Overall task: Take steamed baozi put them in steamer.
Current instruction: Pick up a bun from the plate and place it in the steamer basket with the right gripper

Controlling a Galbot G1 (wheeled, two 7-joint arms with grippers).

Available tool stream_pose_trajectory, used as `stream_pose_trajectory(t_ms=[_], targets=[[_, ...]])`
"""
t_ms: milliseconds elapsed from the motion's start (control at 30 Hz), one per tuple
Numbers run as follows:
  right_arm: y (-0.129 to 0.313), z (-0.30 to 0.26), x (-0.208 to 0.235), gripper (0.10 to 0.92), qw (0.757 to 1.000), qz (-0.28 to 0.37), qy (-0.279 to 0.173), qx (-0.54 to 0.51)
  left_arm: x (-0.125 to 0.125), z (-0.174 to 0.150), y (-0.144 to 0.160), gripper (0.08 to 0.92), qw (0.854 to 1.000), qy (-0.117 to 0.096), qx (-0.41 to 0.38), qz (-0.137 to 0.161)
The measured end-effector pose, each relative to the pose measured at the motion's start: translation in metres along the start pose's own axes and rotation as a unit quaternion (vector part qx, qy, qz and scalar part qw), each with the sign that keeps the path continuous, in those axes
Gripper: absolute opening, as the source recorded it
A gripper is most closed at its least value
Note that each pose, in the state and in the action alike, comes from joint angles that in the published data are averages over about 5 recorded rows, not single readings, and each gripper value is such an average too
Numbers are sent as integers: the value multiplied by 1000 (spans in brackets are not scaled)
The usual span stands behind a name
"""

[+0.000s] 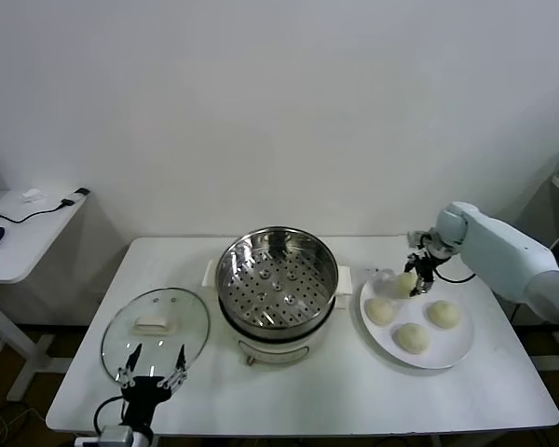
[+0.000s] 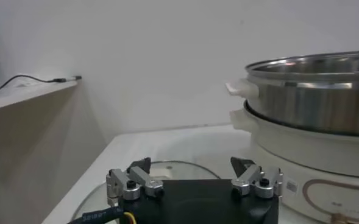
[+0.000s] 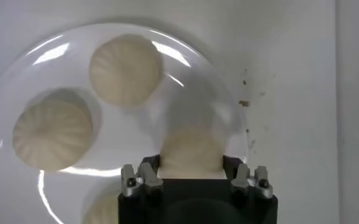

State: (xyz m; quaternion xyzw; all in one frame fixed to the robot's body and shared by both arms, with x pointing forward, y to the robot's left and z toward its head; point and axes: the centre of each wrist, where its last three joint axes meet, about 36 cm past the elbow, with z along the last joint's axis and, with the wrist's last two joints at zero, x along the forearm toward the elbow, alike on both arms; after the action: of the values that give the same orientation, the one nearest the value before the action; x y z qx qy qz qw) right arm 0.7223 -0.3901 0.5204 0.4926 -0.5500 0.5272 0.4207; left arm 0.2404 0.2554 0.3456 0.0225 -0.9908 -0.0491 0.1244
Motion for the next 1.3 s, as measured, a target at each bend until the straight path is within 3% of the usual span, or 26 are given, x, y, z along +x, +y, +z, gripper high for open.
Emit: stream_pose_trajectory(t_ms=[267,500,967,1300], targets=[[-29,-80,103,679,992,40,-37,118,2,-4,-5,823,1000,-3,-2,6],[-22,-185,158,679,958,48,-73,273,4,-8,-8,823,1000,-7,-3,10],[-8,-317,137,679,841,14,-67,536,6,-10,-4,823,1000,-9,-11,9],[-20,-344,92,679,801,-4,-47,597,6,-7,-6,823,1000,-11,-10,3]])
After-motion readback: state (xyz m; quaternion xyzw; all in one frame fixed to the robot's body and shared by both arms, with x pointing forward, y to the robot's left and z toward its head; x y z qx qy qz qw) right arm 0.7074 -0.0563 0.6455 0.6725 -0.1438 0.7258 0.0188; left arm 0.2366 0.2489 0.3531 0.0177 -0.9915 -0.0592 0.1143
